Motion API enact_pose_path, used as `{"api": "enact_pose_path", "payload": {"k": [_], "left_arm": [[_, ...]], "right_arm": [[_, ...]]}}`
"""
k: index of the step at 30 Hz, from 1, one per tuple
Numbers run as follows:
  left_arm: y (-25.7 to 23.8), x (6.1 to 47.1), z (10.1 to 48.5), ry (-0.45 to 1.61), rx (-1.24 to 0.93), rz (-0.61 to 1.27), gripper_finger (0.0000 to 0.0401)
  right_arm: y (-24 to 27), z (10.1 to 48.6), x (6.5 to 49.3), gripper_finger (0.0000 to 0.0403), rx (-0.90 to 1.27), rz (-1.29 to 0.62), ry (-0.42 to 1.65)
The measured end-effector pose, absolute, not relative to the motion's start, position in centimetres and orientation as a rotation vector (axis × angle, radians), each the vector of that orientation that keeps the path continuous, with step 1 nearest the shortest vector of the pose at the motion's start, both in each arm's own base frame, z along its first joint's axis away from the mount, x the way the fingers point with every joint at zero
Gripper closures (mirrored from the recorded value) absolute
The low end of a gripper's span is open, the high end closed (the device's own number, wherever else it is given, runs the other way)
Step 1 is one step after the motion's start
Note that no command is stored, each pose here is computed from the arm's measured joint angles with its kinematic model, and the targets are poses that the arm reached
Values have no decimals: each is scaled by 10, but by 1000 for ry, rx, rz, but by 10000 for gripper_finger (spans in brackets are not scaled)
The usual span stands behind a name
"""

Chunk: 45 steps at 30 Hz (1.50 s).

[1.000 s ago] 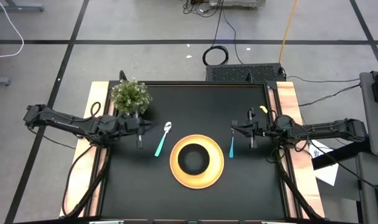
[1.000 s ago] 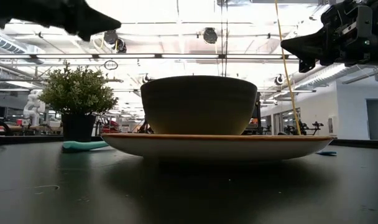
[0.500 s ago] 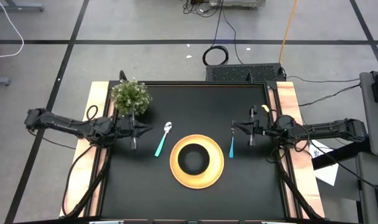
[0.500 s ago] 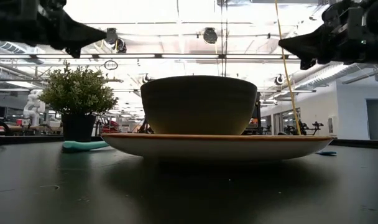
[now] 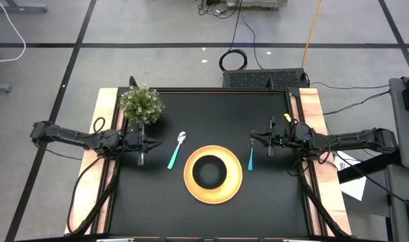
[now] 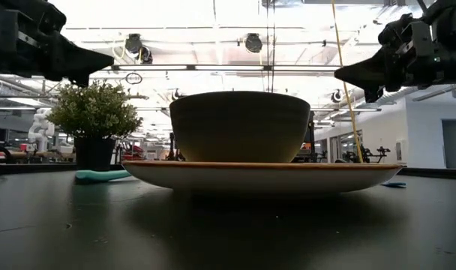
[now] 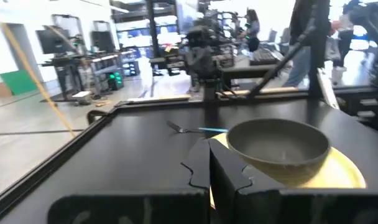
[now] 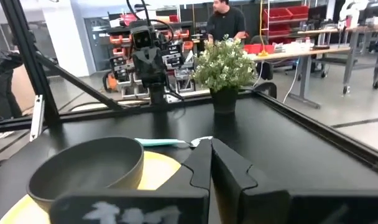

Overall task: Set table place
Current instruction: Put the blue fork on the yellow plate to the right of the black bowl

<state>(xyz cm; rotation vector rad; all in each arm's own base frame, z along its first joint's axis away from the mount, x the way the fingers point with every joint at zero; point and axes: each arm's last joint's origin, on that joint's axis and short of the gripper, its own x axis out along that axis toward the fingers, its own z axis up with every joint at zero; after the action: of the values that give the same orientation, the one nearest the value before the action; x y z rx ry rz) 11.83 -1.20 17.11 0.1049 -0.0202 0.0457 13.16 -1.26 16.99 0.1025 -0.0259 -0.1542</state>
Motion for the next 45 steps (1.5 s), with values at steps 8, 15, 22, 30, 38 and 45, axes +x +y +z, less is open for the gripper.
{"api": "enact_pose_path", "payload": {"k": [8,15,22,30,38,45], "left_arm": [[-13,119,171,-18,129,-1,380],[-13,119,170,-16,134,-5,392],[-13,118,164,47,141,-10,389],[-13,118,162,74,147,2,369],[-13,118,162,74,135,3,370],[-13,118,162,75,114,4,370]], "right_arm": [[-11,180,132,399,112,-99,-120],[-11,217,139,334,39,-100,-101],[-14,279,141,258,44,-184,19],[-20,312,144,249,238,-418,227],[-21,299,157,249,507,-552,488],[-21,269,156,249,679,-743,764]]}}
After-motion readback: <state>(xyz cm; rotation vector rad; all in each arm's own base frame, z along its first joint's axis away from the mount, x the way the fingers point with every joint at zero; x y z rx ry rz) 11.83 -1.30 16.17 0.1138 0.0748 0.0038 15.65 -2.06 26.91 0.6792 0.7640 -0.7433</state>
